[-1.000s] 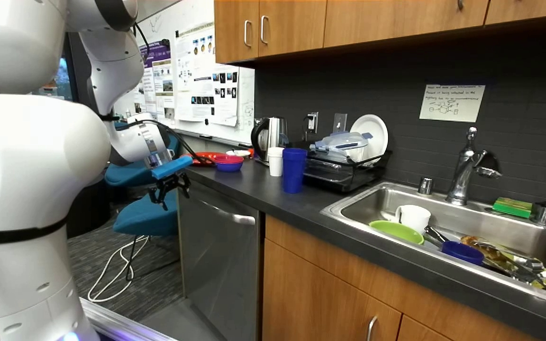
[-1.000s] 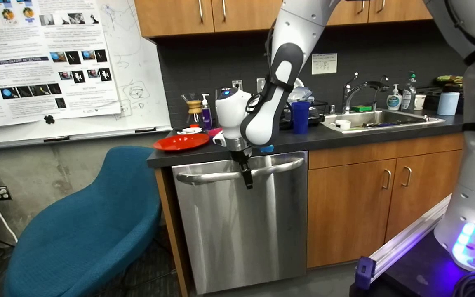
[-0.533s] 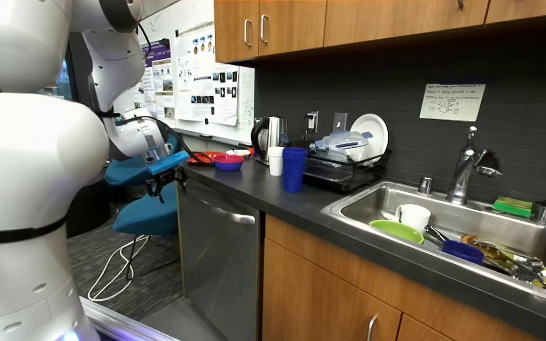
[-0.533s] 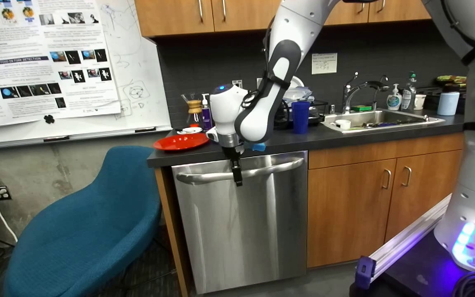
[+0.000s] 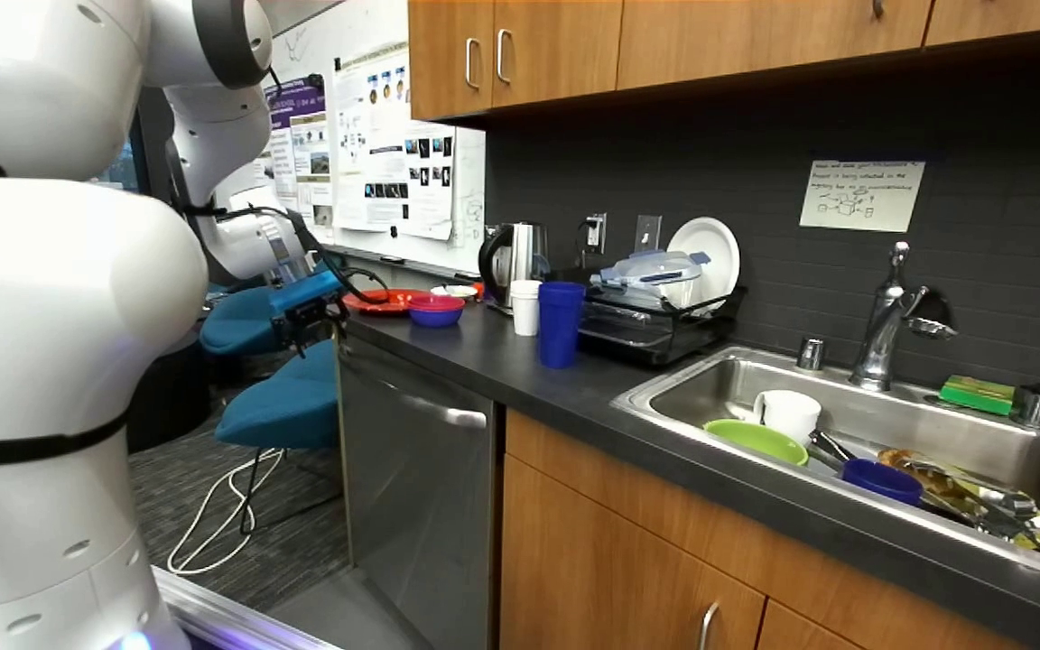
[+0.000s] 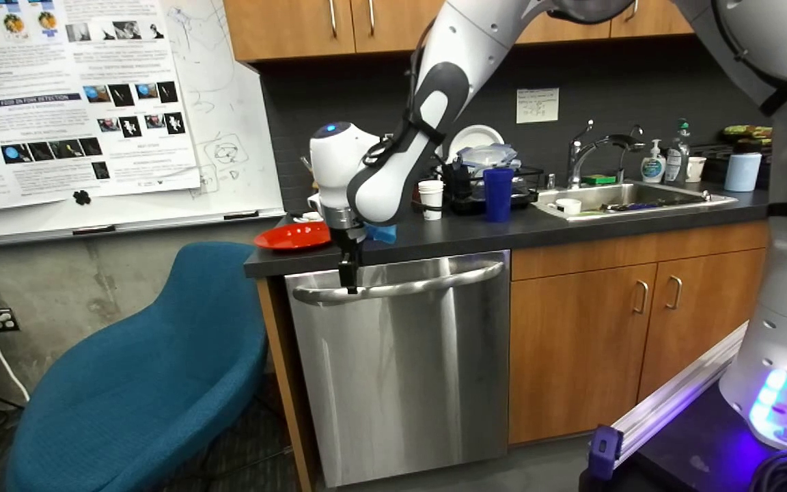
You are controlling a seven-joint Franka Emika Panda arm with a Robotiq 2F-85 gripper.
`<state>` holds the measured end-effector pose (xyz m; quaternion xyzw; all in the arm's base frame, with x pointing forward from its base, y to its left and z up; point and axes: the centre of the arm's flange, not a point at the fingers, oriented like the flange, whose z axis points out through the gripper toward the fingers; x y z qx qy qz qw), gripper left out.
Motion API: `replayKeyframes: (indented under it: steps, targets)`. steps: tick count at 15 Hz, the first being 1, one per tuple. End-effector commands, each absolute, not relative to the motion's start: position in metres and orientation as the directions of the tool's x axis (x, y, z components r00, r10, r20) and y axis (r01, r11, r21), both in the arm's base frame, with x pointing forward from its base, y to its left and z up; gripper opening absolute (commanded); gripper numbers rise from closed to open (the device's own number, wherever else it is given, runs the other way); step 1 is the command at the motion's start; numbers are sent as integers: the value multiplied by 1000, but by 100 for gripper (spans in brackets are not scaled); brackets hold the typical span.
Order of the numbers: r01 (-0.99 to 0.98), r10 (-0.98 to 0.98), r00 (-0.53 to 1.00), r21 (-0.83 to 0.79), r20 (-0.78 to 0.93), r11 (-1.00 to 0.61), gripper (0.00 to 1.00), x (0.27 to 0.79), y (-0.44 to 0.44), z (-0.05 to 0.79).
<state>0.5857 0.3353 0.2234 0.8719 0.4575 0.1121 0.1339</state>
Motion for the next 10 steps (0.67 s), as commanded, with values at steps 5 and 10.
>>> replayKeyframes:
  steps: [5, 10]
  targets:
    - [722, 769, 639, 335, 10, -605, 100, 601, 335, 188]
    - [679, 721, 692, 372, -33, -634, 100, 601, 309, 172]
